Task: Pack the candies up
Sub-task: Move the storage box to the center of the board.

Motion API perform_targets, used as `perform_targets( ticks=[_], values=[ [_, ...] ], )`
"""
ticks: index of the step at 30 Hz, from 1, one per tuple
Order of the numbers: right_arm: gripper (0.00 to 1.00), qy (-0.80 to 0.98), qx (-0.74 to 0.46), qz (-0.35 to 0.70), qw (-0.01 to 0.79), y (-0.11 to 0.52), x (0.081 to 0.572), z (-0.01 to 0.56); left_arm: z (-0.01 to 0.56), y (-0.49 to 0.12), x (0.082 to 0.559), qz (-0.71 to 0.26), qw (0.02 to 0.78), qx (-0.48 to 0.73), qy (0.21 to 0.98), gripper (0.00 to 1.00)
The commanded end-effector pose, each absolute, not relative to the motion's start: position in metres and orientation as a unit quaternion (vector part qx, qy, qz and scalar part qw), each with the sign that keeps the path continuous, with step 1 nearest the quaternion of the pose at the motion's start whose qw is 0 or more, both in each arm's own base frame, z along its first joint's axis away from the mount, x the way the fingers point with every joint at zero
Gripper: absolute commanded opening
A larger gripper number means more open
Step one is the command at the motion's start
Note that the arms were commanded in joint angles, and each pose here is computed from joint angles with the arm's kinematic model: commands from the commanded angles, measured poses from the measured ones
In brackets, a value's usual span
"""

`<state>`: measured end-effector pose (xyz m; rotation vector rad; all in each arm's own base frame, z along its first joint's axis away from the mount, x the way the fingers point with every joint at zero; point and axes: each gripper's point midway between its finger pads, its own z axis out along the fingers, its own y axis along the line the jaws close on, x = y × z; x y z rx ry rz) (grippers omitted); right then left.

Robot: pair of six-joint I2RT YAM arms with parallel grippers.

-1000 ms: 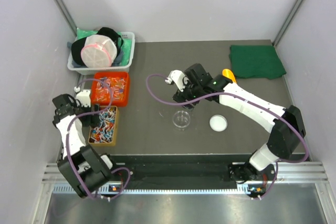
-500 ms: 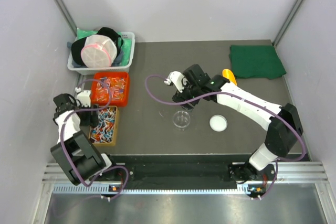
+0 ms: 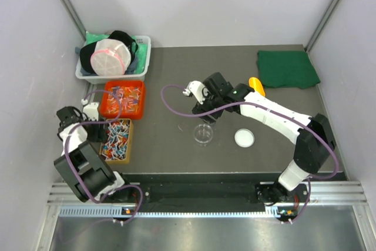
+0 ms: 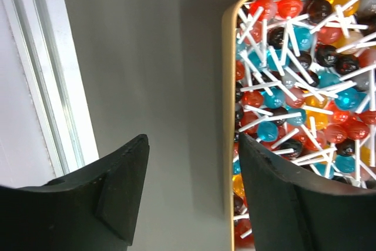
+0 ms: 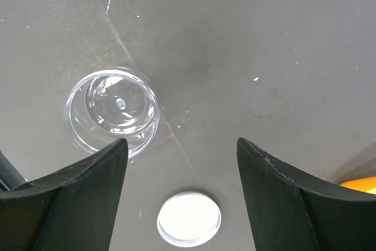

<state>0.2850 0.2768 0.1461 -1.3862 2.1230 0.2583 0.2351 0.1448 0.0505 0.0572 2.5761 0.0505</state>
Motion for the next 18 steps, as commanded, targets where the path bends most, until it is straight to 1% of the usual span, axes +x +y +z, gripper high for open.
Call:
perform_targets(
  ticks=[1,6,10,12,13,18],
  values=[
    [0.74,0.791,-0.517,0.1,0.312,0.285,0.296,0.161,0.059,0.159,0.249,0.037,0.303,0.033,0.952,0.65],
    [0.74,0.792,-0.516,0.099,0.31,0.285,0.297,0.159,0.053,0.163,0.249,0.035,0.298,0.03,0.953,0.59],
    [0.74,0.792,-0.516,0.101,0.31,0.287,0.297,0.16,0.049,0.162,0.25,0.031,0.296,0.031,0.954,0.55],
    [0.74,0.792,-0.517,0.1,0.31,0.287,0.297,0.159,0.048,0.162,0.249,0.032,0.296,0.031,0.954,0.55],
    [0.74,0.793,-0.516,0.1,0.308,0.287,0.297,0.159,0.047,0.161,0.249,0.031,0.296,0.032,0.954,0.52],
    [0.73,0.792,-0.516,0.103,0.31,0.288,0.297,0.159,0.047,0.161,0.247,0.039,0.302,0.032,0.952,0.48]
  ],
)
